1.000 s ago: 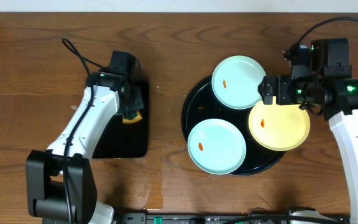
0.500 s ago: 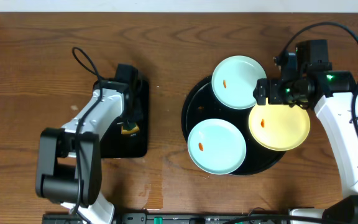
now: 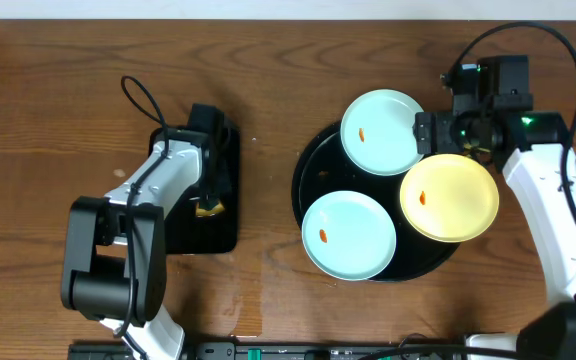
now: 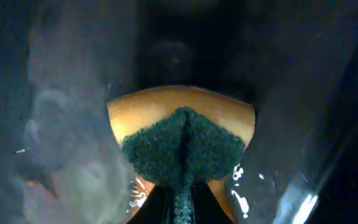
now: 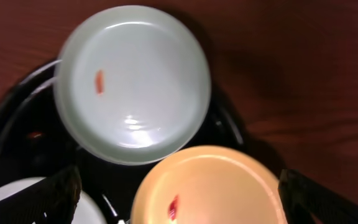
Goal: Clean dirty plates on tray and stack at the side
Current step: 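Move the right gripper to the rim of the top pale blue plate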
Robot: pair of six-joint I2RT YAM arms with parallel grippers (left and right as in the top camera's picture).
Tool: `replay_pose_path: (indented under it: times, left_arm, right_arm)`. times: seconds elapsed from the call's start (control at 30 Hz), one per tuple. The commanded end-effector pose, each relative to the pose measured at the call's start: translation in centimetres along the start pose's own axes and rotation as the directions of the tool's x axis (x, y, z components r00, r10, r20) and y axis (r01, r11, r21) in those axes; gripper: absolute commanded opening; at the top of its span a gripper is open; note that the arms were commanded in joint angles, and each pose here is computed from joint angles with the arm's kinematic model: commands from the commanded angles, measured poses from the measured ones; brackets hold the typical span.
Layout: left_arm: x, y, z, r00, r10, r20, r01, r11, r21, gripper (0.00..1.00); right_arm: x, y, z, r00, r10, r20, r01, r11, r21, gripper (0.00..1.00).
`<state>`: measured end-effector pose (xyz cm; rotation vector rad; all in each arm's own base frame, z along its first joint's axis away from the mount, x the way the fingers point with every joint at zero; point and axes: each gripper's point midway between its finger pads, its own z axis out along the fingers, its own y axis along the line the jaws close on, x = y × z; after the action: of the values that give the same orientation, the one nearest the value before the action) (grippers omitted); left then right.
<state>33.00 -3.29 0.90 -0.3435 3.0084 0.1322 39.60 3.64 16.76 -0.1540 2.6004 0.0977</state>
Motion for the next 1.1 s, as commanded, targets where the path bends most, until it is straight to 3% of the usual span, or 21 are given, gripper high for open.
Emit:
replay_pose_path:
  times: [0.0, 0.17, 0.23, 0.3, 0.43, 0.6, 0.73, 0.8, 1.07]
  left_arm:
    - [-1.8, -0.5, -2.8, 0.998, 0.015, 0.069, -0.017, 0.999, 0.038, 0.07]
    - [-2.7, -0.9, -5.4, 0.991, 0.029, 0.132, -0.04, 0.996, 0.08, 0.07]
    - [-2.9, -0.9, -6.4, 0.987, 0.024, 0.157, -0.038, 0.995, 0.089, 0.07]
    - [-3.0, -0.8, -7.4, 0.983, 0.02, 0.181, -0.038, 0.994, 0.098, 0.08]
    - [-3.1, -0.7, -8.8, 0.977, 0.013, 0.215, -0.037, 0.993, 0.11, 0.07]
    - [-2.9, -0.6, -9.1, 0.976, 0.013, 0.215, -0.037, 0.993, 0.111, 0.07]
    - [-2.8, -0.6, -9.1, 0.977, 0.014, 0.212, -0.038, 0.993, 0.109, 0.08]
    - [-2.8, -0.5, -9.1, 0.977, 0.015, 0.211, -0.038, 0.993, 0.109, 0.07]
    - [-2.5, -0.4, -9.0, 0.98, 0.017, 0.199, -0.038, 0.994, 0.105, 0.07]
  right_arm:
    - [0.1, -2.9, 2.2, 1.0, 0.006, -0.029, -0.003, 0.994, 0.11, 0.97]
    - [-0.5, -3.6, 6.4, 0.999, 0.005, -0.032, -0.001, 0.994, 0.106, 0.86]
    - [-0.1, -3.3, 7.8, 0.999, -0.014, -0.052, 0.018, 0.997, 0.081, 0.75]
    - [0.6, -3.2, 9.3, 0.996, -0.022, -0.082, 0.028, 0.997, 0.07, 0.58]
    - [1.7, -3.4, 11.5, 0.992, -0.016, -0.125, 0.025, 0.997, 0.071, 0.43]
    - [1.8, -3.6, 13.2, 0.992, -0.015, -0.125, 0.024, 0.997, 0.072, 0.39]
    - [2.3, -3.7, 14.6, 0.991, -0.003, -0.136, 0.013, 0.997, 0.074, 0.45]
    - [2.9, -3.8, 15.2, 0.988, -0.001, -0.153, 0.012, 0.997, 0.073, 0.53]
    - [3.1, -3.7, 15.4, 0.987, 0.017, -0.162, -0.005, 0.997, 0.075, 0.54]
